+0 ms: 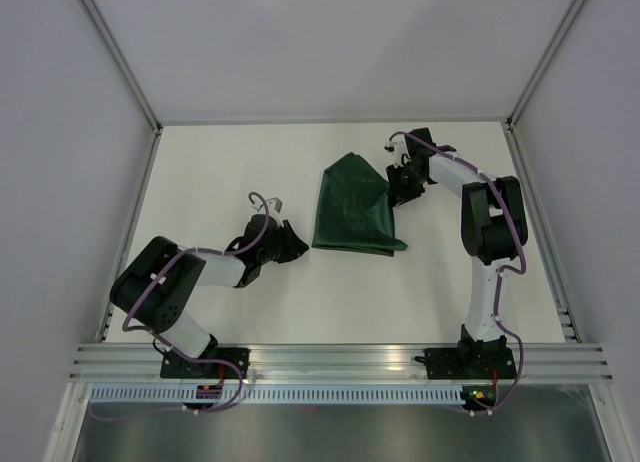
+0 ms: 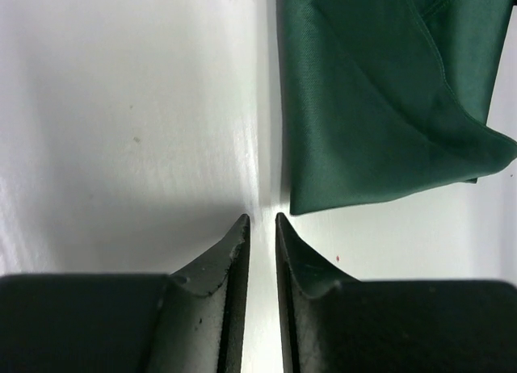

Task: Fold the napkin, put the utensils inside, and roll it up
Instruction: Roll the napkin with the utensil

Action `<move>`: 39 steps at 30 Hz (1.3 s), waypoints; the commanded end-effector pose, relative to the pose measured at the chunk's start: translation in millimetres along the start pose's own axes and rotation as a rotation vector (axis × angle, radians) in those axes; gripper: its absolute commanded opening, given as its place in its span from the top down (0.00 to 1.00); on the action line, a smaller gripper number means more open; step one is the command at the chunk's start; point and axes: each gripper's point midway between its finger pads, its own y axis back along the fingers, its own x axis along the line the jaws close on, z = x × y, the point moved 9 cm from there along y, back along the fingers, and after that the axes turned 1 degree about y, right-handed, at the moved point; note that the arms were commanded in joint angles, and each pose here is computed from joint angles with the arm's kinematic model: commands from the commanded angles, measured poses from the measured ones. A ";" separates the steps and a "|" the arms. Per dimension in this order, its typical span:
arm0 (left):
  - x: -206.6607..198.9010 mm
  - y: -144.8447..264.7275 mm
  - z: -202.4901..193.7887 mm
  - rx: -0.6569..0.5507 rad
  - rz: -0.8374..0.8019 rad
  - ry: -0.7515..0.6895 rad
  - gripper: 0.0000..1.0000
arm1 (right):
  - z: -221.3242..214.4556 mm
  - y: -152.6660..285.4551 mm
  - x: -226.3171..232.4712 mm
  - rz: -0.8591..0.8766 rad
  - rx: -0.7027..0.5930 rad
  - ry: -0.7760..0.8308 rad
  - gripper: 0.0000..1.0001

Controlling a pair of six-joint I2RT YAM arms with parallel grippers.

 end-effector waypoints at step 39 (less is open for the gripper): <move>-129.6 189.8 181.0 -0.567 -0.083 -0.227 0.50 | -62.1 41.2 155.1 0.151 -0.187 1.088 0.27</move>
